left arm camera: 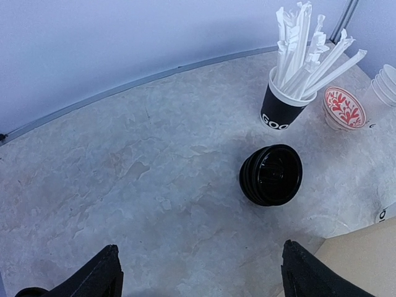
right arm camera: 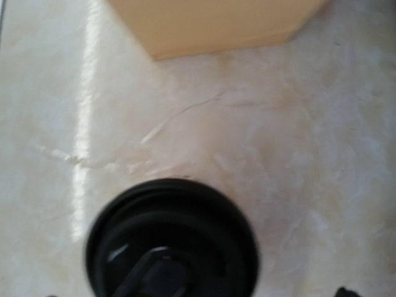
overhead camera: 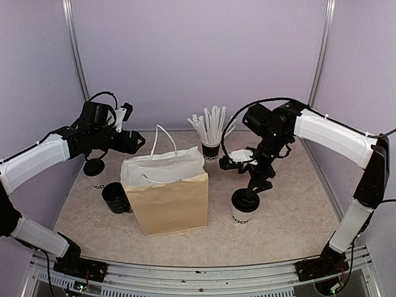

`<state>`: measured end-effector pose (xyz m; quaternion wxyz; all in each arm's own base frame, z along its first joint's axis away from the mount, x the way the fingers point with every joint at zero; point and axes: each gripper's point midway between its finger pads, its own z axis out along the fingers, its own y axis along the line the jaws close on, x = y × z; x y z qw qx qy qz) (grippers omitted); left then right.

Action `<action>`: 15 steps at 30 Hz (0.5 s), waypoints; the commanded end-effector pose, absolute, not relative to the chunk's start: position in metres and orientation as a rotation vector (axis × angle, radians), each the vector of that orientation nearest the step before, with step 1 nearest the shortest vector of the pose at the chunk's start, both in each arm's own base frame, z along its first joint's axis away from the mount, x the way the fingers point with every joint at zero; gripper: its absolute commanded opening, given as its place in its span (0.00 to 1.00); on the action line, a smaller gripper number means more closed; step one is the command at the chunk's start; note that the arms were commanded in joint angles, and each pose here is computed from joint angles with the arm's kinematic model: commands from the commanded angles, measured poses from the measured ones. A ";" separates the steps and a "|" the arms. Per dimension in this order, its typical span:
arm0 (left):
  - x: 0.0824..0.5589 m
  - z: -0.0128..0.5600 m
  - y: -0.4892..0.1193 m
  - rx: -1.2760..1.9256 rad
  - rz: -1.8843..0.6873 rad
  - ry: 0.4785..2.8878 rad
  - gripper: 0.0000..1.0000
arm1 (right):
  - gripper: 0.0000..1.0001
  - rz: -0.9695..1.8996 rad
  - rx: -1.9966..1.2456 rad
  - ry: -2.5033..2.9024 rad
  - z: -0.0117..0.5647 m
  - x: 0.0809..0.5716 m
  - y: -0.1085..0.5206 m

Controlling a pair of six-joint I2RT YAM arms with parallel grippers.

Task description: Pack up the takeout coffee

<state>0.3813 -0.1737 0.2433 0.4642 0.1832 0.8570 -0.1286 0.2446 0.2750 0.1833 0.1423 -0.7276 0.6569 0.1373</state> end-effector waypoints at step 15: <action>0.378 0.244 -0.175 0.474 -0.339 2.092 0.86 | 0.92 0.170 -2.370 1.787 0.142 0.222 0.268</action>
